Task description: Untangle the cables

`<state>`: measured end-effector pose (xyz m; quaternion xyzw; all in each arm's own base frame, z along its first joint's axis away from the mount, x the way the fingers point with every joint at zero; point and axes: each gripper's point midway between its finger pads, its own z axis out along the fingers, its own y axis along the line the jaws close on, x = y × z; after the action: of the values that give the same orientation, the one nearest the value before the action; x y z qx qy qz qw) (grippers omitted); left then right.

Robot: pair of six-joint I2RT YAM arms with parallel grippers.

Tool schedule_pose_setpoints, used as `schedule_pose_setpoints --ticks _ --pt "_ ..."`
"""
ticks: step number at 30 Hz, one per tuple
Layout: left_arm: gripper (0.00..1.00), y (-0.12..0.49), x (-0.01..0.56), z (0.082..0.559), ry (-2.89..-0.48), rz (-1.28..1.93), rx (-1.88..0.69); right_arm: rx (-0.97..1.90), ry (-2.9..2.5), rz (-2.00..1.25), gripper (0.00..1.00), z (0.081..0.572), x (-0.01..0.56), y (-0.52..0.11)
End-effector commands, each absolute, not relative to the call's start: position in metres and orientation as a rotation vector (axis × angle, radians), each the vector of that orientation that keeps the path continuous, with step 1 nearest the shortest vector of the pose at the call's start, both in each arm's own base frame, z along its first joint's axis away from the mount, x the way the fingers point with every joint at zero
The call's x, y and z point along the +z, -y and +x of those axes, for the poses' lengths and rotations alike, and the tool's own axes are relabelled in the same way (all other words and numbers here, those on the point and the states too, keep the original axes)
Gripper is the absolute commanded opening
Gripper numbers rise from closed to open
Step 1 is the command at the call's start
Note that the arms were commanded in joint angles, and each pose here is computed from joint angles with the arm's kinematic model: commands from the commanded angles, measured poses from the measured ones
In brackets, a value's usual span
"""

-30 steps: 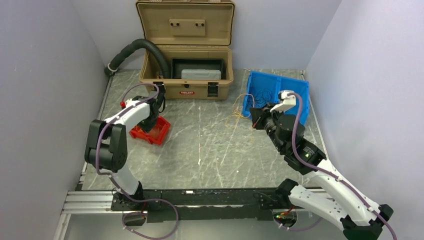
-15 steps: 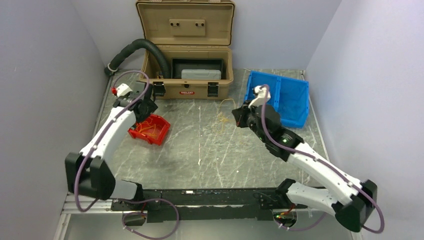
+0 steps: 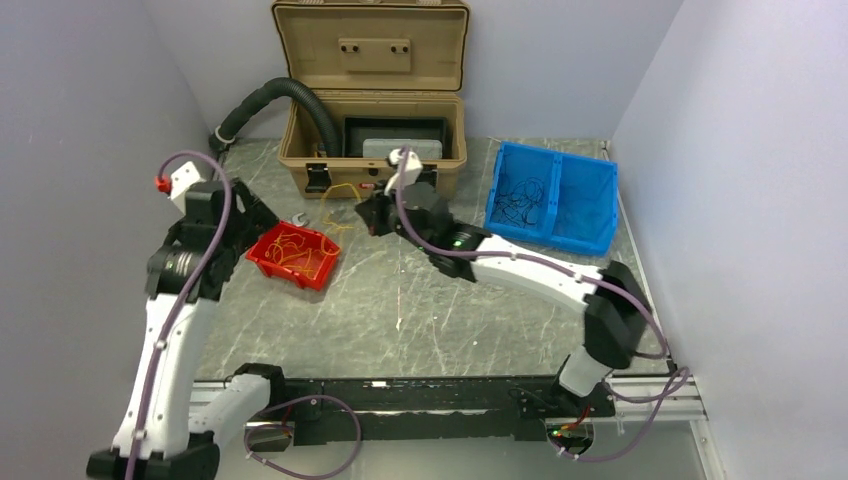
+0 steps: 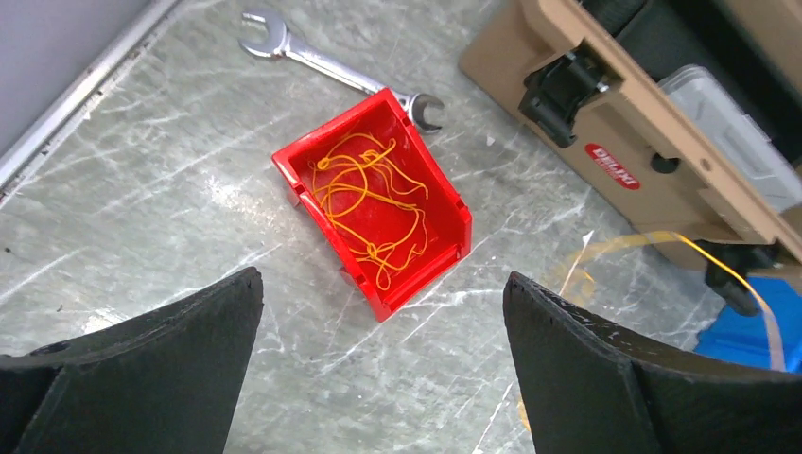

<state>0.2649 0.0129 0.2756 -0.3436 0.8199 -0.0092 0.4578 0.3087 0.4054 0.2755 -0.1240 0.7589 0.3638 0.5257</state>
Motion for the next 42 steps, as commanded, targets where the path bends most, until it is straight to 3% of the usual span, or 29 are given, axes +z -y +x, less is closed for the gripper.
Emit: schedule_pose_setpoints --ticks 1,17,30,42 --pt "1.00 -0.027 0.310 0.237 -1.951 -0.736 0.034 1.037 -1.624 -0.271 0.00 0.316 0.329 -0.462" --pt "0.99 -0.067 0.342 0.189 -1.814 -0.747 0.237 1.375 -1.322 -0.305 0.00 0.322 0.359 -0.585" --pt "0.99 -0.078 0.338 0.184 -1.803 -0.737 0.324 1.547 -1.383 -0.213 0.00 0.320 0.276 -0.585" --pt "0.99 -0.072 0.322 0.194 -1.844 -0.732 0.307 1.441 -1.591 -0.140 0.00 0.333 0.182 -0.560"
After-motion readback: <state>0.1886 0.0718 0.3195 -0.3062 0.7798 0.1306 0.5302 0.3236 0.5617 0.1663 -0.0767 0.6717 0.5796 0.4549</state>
